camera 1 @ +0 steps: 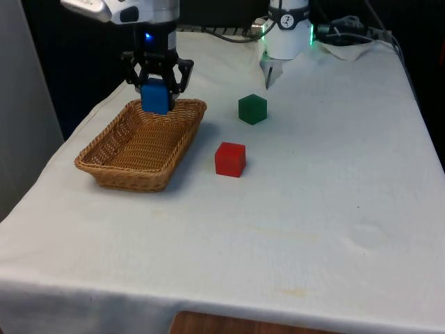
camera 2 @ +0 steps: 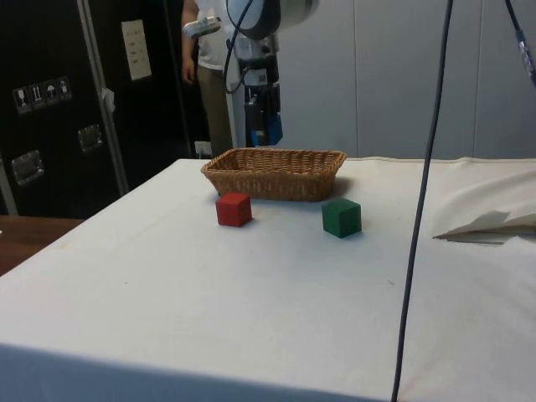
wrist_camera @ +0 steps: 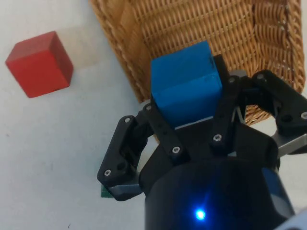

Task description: Pick up the blue cube and place it into the basket.

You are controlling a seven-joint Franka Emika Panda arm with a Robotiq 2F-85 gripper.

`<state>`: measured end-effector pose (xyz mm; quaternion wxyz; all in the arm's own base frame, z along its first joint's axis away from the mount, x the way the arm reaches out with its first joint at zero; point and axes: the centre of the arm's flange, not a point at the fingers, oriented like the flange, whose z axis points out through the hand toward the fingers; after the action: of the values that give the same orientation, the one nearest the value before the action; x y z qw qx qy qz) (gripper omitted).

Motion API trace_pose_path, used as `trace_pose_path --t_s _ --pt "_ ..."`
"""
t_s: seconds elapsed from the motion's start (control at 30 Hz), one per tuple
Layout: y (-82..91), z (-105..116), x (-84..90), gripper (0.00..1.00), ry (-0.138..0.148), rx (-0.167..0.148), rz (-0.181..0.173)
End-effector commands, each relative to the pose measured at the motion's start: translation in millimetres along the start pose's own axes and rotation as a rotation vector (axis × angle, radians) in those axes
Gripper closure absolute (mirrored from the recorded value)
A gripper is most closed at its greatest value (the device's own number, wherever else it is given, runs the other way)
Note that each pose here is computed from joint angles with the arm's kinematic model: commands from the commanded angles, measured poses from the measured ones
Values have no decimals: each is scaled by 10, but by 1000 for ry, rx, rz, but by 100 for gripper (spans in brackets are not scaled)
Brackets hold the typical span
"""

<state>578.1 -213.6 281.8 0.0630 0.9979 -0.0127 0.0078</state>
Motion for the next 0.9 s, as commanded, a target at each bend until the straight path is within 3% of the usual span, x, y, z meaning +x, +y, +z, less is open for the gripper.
trace_pose_path --t_s 0.0,0.6,0.87 --pt "53 23 4 100 -1 3 10" --pt "356 189 -18 100 -19 -16 77" --pt "414 397 10 100 -16 20 130"
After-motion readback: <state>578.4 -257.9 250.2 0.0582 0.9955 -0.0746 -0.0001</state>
